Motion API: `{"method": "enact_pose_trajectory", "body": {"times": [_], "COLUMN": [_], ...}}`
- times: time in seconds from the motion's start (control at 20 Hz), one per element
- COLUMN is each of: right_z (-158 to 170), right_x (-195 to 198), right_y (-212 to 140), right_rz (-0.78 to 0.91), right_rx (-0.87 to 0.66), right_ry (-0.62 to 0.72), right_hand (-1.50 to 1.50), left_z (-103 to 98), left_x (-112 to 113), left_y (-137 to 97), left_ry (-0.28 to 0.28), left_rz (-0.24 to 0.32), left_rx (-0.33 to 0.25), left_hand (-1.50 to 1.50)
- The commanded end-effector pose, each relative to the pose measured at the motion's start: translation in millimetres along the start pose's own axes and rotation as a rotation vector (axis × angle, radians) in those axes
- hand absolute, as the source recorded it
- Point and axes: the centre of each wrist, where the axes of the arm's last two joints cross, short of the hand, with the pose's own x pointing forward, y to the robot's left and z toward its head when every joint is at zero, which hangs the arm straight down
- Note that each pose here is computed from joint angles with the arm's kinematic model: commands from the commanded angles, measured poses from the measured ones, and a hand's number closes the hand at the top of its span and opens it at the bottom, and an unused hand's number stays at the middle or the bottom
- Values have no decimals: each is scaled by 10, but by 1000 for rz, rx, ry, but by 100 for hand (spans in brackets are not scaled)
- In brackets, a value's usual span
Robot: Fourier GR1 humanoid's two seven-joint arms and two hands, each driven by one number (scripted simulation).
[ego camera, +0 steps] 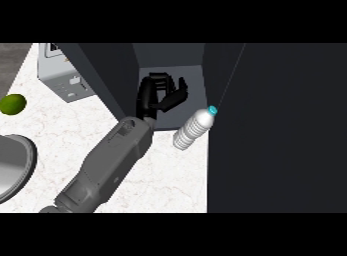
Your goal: Pick up the bottled water, place it into the cabinet and close the cabinet
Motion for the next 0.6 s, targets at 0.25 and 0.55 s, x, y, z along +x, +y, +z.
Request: {"method": "enact_pose_trajectory", "body": {"times": [0.25, 0.55], "right_z": [-30, -22], "right_x": [142, 164], "right_y": [17, -23], "right_rz": [-50, -56], "right_rx": [7, 16], "right_ry": [-49, -58], "right_hand": [-150, -150], "left_z": [-299, -397], "left_x": [102, 37], "left_y": [13, 265], "left_ry": [-38, -25], "left_rz": [-308, -463], "left_rx": [195, 284], "left_hand": [150, -150]}}
